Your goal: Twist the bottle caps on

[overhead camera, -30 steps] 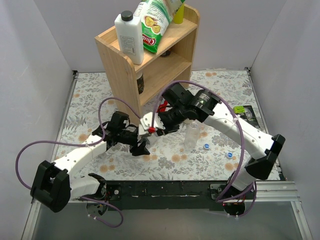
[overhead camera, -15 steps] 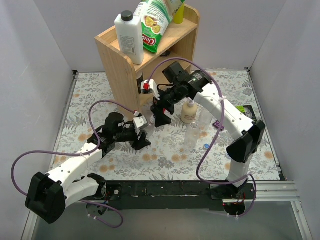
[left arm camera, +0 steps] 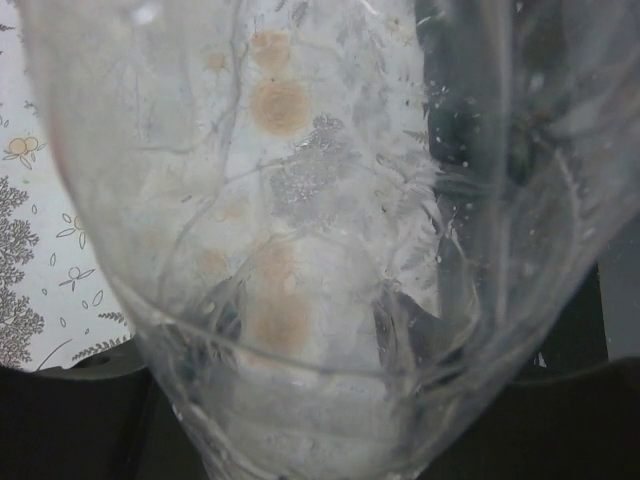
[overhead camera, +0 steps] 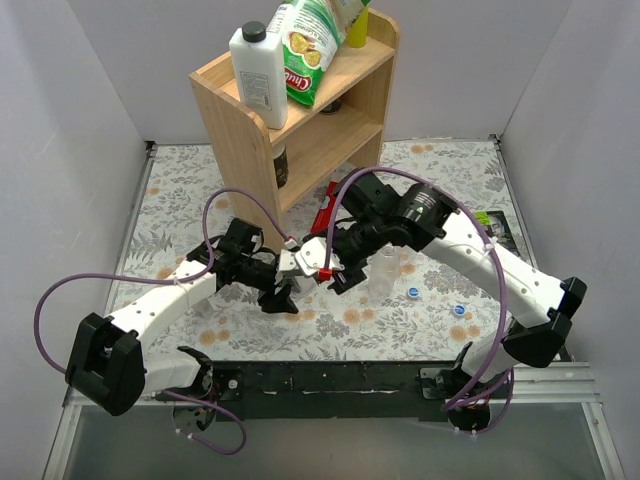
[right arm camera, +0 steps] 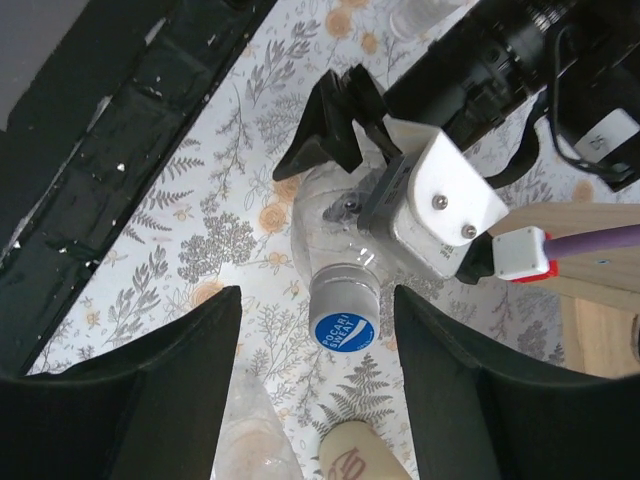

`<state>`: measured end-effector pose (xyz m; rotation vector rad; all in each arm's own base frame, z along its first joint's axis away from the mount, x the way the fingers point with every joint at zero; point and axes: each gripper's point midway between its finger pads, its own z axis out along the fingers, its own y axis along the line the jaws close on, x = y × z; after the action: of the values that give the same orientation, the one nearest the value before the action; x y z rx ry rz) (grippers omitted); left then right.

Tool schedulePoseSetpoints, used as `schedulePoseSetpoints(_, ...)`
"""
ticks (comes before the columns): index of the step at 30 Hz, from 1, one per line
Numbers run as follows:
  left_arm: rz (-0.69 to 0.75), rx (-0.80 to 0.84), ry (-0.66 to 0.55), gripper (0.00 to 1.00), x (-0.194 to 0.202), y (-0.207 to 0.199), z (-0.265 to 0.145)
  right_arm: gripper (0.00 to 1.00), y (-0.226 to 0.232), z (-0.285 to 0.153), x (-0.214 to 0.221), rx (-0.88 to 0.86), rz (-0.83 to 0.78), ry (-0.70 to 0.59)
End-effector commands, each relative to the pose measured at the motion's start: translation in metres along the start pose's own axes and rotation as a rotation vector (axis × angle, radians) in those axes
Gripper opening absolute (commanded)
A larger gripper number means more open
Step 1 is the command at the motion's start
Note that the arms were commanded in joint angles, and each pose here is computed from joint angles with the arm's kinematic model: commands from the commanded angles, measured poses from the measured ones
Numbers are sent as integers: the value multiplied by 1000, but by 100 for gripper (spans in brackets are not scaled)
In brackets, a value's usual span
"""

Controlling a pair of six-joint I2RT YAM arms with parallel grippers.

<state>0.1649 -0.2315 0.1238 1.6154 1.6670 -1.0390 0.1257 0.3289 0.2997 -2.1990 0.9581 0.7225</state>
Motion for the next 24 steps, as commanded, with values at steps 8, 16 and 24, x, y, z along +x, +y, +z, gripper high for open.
schedulePoseSetpoints(8, 80, 28, -72, 0, -25, -6, -8, 48, -7, 10, 21, 13, -104, 88)
schedulePoseSetpoints(16, 122, -159, -167, 0, -50, 23, -13, 4, -24, 18, 20, 78, 223, 50)
schedulePoseSetpoints(24, -85, -543, -466, 0, -103, 62, -48, 9, -48, 45, 25, -12, 1012, -78)
